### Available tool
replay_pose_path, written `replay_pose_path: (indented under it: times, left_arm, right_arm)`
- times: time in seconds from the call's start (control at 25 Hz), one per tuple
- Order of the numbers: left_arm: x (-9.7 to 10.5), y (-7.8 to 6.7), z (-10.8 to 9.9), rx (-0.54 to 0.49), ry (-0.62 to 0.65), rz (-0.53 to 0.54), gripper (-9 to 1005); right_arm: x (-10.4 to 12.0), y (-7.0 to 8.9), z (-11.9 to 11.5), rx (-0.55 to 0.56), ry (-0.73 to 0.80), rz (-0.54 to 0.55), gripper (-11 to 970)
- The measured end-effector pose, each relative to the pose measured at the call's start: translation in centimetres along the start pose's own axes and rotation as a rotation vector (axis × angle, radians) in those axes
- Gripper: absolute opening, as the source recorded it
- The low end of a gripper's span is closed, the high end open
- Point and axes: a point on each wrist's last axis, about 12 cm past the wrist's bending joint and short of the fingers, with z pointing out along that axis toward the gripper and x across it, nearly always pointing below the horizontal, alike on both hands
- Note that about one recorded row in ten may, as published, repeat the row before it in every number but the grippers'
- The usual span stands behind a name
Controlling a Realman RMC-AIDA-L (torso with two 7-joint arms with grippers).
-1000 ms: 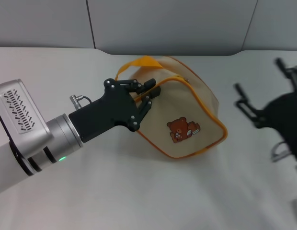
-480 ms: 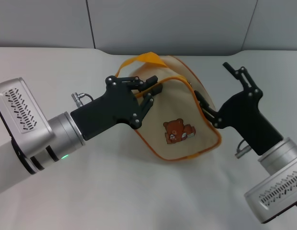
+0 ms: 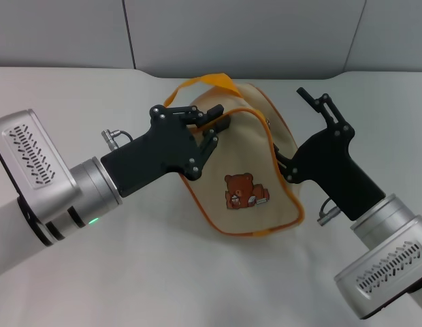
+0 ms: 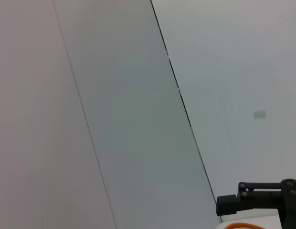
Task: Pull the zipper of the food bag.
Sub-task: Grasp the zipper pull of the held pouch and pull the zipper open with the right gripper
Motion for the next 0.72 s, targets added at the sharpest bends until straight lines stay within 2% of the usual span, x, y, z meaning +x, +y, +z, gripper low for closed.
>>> replay_pose_path:
  times: [0.48,0.72]
  left_arm:
    - [0.03,-0.51,-0.15,-0.069,-0.023,0.052,104]
    - [0.19,-0.89,0.18,-0.064,-0.011,0.053,102]
  right_arm:
    - [-0.03,0.15,-0.60,0.049,0.029,0.039,716]
    - [-0.33,0.34,-0.21,0.053,0.027,0.062,710]
